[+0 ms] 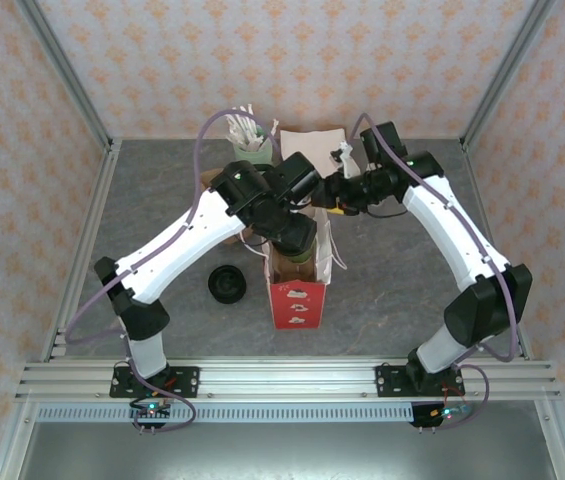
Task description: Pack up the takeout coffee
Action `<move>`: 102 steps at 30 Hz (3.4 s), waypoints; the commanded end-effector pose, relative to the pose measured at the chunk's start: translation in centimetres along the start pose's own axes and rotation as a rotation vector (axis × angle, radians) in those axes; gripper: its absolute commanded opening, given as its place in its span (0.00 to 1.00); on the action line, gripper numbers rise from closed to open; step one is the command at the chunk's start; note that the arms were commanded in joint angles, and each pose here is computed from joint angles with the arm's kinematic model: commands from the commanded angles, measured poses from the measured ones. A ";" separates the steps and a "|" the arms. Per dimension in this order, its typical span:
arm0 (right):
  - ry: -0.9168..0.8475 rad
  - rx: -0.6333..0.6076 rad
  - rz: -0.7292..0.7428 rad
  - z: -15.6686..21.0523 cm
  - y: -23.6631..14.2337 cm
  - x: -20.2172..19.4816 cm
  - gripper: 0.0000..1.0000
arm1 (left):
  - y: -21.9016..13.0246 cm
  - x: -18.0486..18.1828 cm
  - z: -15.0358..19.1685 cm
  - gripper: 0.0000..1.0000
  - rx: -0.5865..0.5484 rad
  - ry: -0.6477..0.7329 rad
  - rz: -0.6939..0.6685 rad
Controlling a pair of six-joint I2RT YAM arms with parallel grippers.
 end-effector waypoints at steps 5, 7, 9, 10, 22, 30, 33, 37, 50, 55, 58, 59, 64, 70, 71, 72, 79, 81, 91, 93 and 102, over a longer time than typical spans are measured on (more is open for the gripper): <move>-0.036 -0.039 -0.014 0.8 -1.2 1.0 0.32 | -0.1 -0.5 -0.2 0.63 0.056 -0.071 -0.093; -0.034 -0.040 -0.017 0.9 -1.3 1.1 0.27 | 0.0 -0.3 0.0 0.63 0.084 -0.086 -0.128; -0.033 -0.041 -0.015 1.1 -1.4 1.0 0.23 | 0.0 -0.6 0.0 0.63 0.101 -0.100 -0.113; -0.029 -0.042 -0.014 1.2 -1.4 1.0 0.22 | 0.0 -0.6 0.1 0.63 0.103 -0.118 -0.114; -0.008 -0.087 -0.026 2.6 -2.2 1.5 0.23 | 1.4 0.1 1.2 0.63 0.111 -0.211 -0.129; -0.004 -0.099 -0.031 3.4 -2.6 1.8 0.24 | 1.8 -0.7 0.0 0.63 0.081 -0.186 -0.096; -0.014 -0.094 -0.025 3.5 -2.7 2.1 0.30 | 1.6 -1.2 -0.4 0.63 0.074 -0.178 -0.071; -0.026 -0.077 -0.013 3.9 -2.4 2.2 0.39 | 1.6 -1.5 -0.5 0.63 0.080 -0.177 -0.058; -0.037 -0.029 0.013 5.2 -1.9 1.9 0.22 | 3.3 -1.8 -1.0 0.63 0.106 -0.187 -0.077; -0.032 -0.024 0.020 5.7 -1.9 1.7 0.14 | 3.6 -1.2 -1.2 0.63 0.095 -0.199 -0.108; -0.035 -0.015 0.024 6.0 -1.9 1.6 0.08 | 4.0 -0.8 -1.4 0.63 0.080 -0.210 -0.112; -0.035 -0.013 0.023 6.1 -1.9 1.6 0.06 | 4.1 -0.6 -1.5 0.63 0.076 -0.217 -0.116; -0.043 0.010 0.024 6.7 -2.0 1.6 0.02 | 4.7 -0.1 -2.0 0.63 0.053 -0.228 -0.143; -0.052 0.018 0.026 7.1 -2.3 1.8 0.02 | 5.1 0.4 -2.3 0.63 0.038 -0.233 -0.168; -0.051 0.019 0.024 7.2 -2.3 1.8 0.01 | 5.1 0.4 -2.3 0.63 0.038 -0.233 -0.170; -0.053 0.018 0.023 7.2 -2.4 1.8 0.01 | 5.3 0.5 -2.3 0.63 0.038 -0.232 -0.170; -0.067 0.022 0.022 7.3 -2.8 2.2 0.01 | 6.1 0.6 -2.3 0.63 0.045 -0.227 -0.174; -0.064 0.023 0.022 7.3 -2.8 2.2 0.01 | 6.4 0.5 -2.2 0.63 0.052 -0.225 -0.165; -0.065 0.029 0.031 6.9 -2.7 2.0 0.01 | 7.4 0.6 -1.3 0.63 0.112 -0.188 -0.153; -0.064 0.033 0.031 6.9 -2.6 2.0 0.01 | 7.7 0.6 -1.1 0.63 0.122 -0.185 -0.147; -0.055 0.047 0.037 6.7 -2.4 1.8 0.01 | 8.5 0.6 -0.8 0.63 0.142 -0.181 -0.131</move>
Point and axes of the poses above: each hand's point on the last joint's axis, 136 mm out from that joint toward the fingers, its own y axis out along the fingers, its own x axis along the line the jaws close on, z = x × y, the point moved 7 cm from there along -y, back along the fingers, and after that the axes turned 10 degrees about -y, right-handed, at the moved point
